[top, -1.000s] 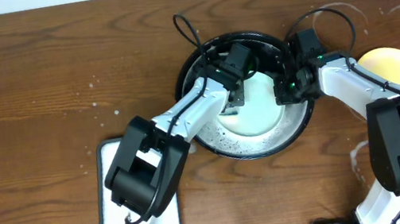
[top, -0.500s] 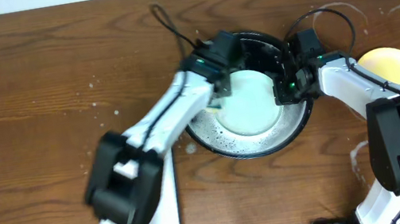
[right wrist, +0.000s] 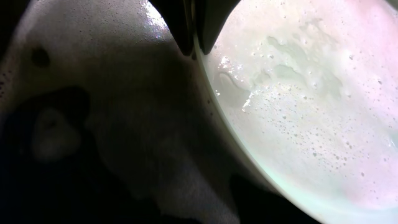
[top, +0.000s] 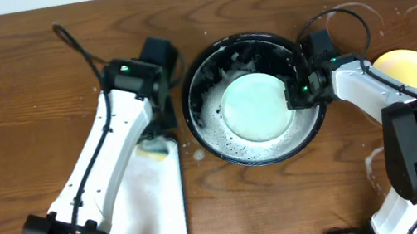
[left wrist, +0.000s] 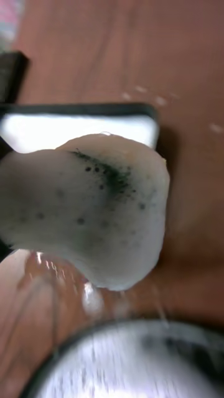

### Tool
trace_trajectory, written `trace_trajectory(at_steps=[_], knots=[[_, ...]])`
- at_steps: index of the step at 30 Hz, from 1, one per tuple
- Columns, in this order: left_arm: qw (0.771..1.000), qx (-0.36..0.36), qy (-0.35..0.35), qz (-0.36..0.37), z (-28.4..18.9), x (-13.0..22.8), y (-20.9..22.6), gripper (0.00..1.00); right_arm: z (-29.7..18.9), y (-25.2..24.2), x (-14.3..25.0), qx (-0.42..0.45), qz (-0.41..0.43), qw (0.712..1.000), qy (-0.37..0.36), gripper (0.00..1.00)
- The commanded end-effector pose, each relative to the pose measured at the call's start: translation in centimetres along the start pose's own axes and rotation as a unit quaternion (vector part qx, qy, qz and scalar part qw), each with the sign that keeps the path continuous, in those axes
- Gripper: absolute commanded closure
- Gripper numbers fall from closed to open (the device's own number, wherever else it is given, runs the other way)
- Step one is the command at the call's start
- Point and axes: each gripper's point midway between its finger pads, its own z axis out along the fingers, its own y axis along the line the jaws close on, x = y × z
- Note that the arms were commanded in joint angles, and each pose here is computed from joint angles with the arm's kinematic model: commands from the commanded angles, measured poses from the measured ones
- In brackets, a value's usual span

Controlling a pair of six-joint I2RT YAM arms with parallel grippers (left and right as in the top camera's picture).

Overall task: Clean dirty plates on tray and stack at the side
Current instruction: 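Return the sponge to the foam tray and withdraw the left gripper, then lift the green plate with the right gripper and tilt it up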

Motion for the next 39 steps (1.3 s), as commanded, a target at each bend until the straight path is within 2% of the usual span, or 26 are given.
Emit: trace_trajectory(at_steps=[1, 6, 8, 15, 16, 18, 25, 31, 39], knots=[[0.997, -0.034, 0.059, -0.034, 3.5, 2.7, 2.3, 0.92, 1.0, -2.5, 0.9, 0.049, 0.014, 0.999, 0.015, 0.99], [0.993, -0.015, 0.102, -0.061, 8.4, 5.1, 2.5, 0.92, 1.0, -2.4, 0.9, 0.048, 0.014, 0.999, 0.015, 0.99], [0.991, -0.006, 0.113, -0.072, 9.6, 5.8, 2.5, 0.88, 1.0, -2.4, 0.9, 0.048, 0.014, 0.999, 0.015, 0.99], [0.992, 0.01, 0.1, -0.082, 9.1, 5.1, 3.3, 0.48, 1.0, -2.4, 0.9, 0.048, 0.012, 0.999, 0.014, 0.99], [0.992, 0.014, 0.092, -0.086, 8.7, 4.8, 3.4, 0.36, 1.0, -2.4, 0.9, 0.048, 0.011, 0.999, 0.014, 0.99], [0.994, 0.025, 0.069, -0.085, 7.3, 4.3, 3.6, 0.23, 1.0, -2.4, 0.8, 0.048, 0.008, 0.999, 0.014, 0.99], [0.992, 0.068, -0.028, -0.098, 2.0, 4.1, 4.7, 0.21, 1.0, -2.4, 0.9, 0.047, -0.019, 0.999, 0.017, 0.99], [0.982, 0.104, -0.11, -0.112, -1.8, 4.4, 5.8, 0.21, 0.1, -0.8, 1.2, 0.007, -0.033, 0.999, 0.02, 0.99], [0.972, 0.125, -0.156, -0.123, -3.7, 4.2, 6.1, 0.19, -6.7, 0.6, -1.1, 0.065, -0.063, 0.993, -0.077, 0.99]])
